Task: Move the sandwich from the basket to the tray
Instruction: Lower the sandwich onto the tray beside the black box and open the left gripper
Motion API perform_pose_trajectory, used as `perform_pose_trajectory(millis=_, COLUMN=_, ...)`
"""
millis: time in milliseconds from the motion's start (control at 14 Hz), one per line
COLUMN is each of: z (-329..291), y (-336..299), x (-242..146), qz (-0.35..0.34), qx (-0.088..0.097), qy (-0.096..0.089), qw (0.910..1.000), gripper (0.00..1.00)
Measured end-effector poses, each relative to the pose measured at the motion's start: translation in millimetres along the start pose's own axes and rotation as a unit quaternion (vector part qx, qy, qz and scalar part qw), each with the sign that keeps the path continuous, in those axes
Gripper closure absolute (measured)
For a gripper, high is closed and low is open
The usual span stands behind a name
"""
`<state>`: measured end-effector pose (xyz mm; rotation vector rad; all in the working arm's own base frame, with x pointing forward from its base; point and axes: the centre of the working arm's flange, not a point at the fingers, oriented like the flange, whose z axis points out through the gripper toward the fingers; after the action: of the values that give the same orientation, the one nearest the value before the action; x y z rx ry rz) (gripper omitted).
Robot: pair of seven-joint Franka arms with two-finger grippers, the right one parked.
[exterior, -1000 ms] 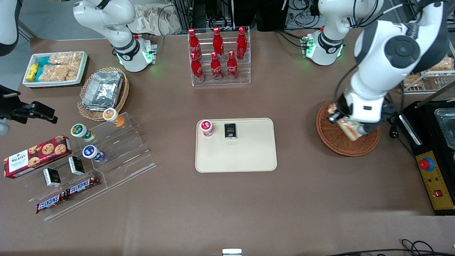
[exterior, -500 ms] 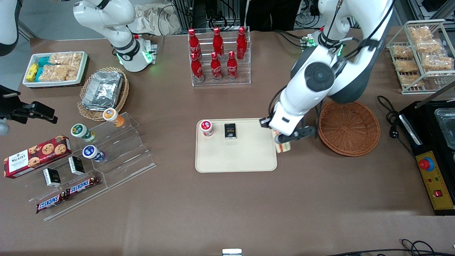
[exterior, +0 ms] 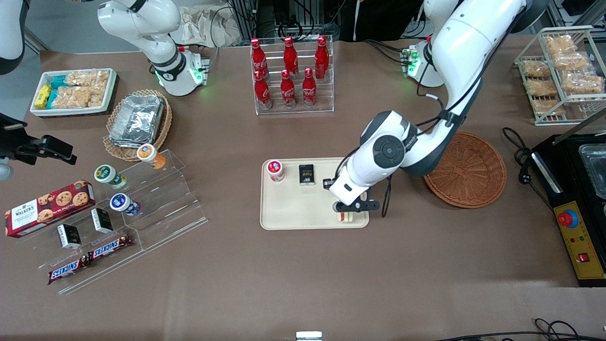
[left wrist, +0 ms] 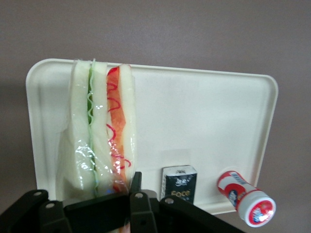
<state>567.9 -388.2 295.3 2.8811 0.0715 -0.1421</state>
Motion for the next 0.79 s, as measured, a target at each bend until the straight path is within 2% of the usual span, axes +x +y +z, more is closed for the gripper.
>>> perform_pose_trajectory(millis=643, z=49, y=-22, x=2, qz=0.012, qx=0.016, qy=-0.041, qw=0.9990, gripper=1.00)
perform_pose_trajectory(millis=714, z=54, y=-26, x=3, qz=0.011, qx=0.017, qy=-0.044, qw=0.9988, gripper=0.93)
perform_pose_trajectory(millis=786, z=55, y=-28, x=4, qz=0.010, qx=0.017, qy=-0.045, qw=0.9988, gripper=0.93)
